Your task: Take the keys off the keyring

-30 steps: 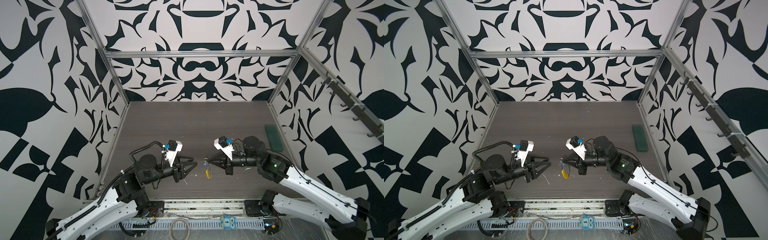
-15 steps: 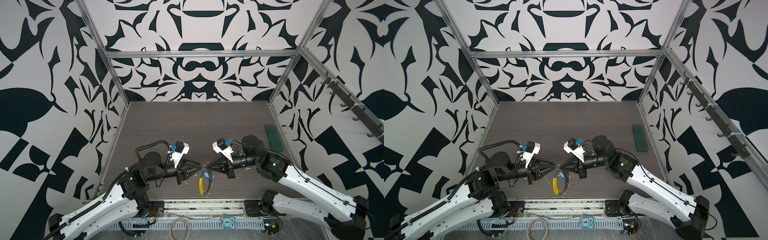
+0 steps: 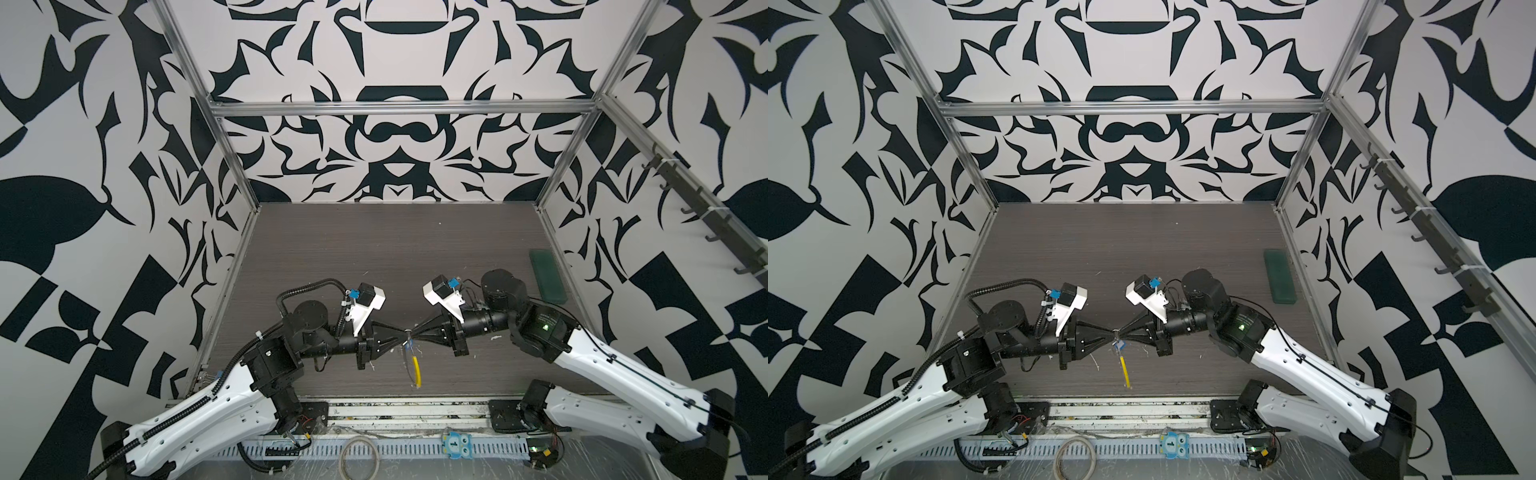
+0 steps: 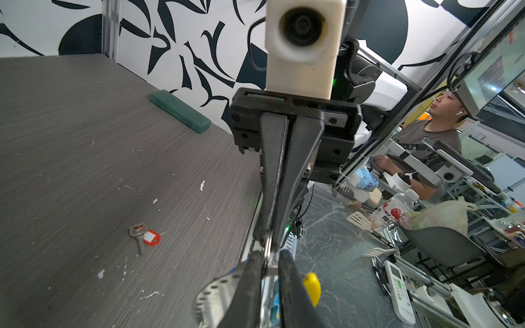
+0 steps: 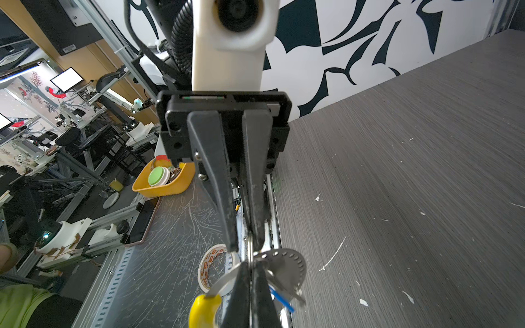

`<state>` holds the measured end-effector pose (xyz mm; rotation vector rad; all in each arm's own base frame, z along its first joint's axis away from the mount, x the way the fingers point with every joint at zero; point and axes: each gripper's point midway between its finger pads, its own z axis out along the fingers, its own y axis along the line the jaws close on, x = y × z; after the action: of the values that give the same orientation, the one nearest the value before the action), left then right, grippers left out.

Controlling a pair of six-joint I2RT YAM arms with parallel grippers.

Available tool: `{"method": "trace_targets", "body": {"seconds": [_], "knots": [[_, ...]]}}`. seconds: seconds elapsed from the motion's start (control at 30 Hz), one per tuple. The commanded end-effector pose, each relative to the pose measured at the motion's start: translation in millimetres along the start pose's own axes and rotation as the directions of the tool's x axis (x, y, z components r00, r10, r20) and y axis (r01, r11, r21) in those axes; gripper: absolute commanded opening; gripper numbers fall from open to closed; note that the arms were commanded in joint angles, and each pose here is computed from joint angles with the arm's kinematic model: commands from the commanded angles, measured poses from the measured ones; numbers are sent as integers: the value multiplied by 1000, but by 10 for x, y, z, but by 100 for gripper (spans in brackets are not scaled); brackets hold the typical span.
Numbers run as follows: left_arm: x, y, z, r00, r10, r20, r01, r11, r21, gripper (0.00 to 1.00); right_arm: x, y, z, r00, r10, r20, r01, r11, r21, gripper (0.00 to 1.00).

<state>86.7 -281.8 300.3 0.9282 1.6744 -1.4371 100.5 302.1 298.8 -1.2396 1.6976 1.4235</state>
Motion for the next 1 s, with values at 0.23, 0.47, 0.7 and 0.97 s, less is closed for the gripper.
{"method": "trace_targets", "body": {"seconds": [0.23,0.47,0.7,0.97], "knots": [[-268,-202,-25,996,40,82,-45,996,72,3,-298,114,-60,996,-53,71,54,998,-13,0],[-339,-213,-32,991,43,130,-53,995,79,0,-397,106,-122,991,-58,124,55,998,29,2],[-498,-262,-106,967,86,242,-109,990,85,0,-598,131,-292,965,-78,251,55,994,100,21],[-724,-394,-214,909,108,402,-174,976,131,0,-914,151,-556,852,-66,520,3,993,120,42]]}}
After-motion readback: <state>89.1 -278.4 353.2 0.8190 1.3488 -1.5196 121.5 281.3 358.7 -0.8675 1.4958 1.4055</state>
